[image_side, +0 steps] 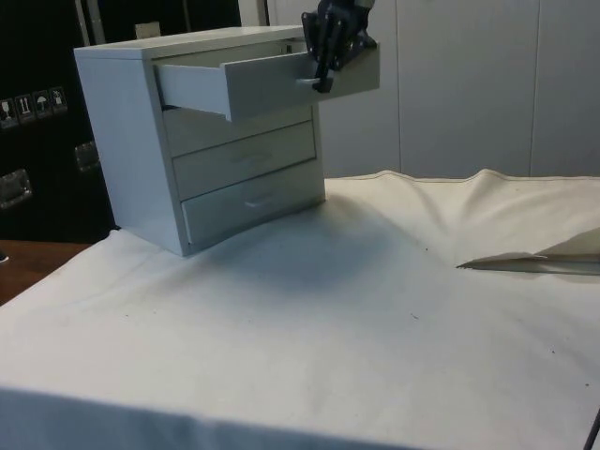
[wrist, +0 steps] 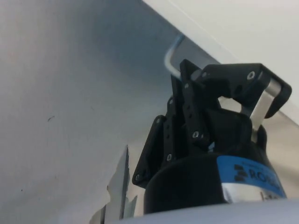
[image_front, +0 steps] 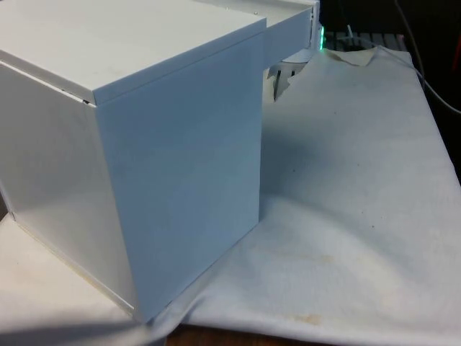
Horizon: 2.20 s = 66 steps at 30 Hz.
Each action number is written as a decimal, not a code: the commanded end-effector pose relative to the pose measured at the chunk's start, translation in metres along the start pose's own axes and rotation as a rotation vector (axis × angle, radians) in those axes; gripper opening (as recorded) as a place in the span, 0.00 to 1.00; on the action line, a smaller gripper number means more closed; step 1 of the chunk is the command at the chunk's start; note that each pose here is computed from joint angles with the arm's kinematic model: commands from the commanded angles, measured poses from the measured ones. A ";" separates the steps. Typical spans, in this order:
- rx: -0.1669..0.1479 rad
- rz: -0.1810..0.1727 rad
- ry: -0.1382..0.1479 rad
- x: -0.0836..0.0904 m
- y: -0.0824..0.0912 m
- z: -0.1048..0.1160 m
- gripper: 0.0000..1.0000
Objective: Open the drawer, then close it.
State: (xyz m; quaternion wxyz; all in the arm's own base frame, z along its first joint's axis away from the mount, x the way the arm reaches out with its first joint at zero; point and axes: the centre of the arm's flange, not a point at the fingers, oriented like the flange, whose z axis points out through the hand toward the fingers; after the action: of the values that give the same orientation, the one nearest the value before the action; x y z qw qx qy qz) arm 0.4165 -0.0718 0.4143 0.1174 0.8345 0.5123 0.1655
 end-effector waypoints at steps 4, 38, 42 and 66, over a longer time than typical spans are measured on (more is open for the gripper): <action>-0.005 0.000 -0.002 -0.002 -0.008 -0.004 0.00; -0.022 -0.015 -0.012 0.012 -0.003 -0.006 0.00; -0.036 -0.022 -0.016 0.013 -0.004 -0.007 0.00; -0.133 -0.054 -0.093 0.022 -0.017 -0.006 0.00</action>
State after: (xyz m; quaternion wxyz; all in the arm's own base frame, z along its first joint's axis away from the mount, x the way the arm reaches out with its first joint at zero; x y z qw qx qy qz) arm 0.4099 -0.0441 0.4143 0.1891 0.8201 0.5172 0.1553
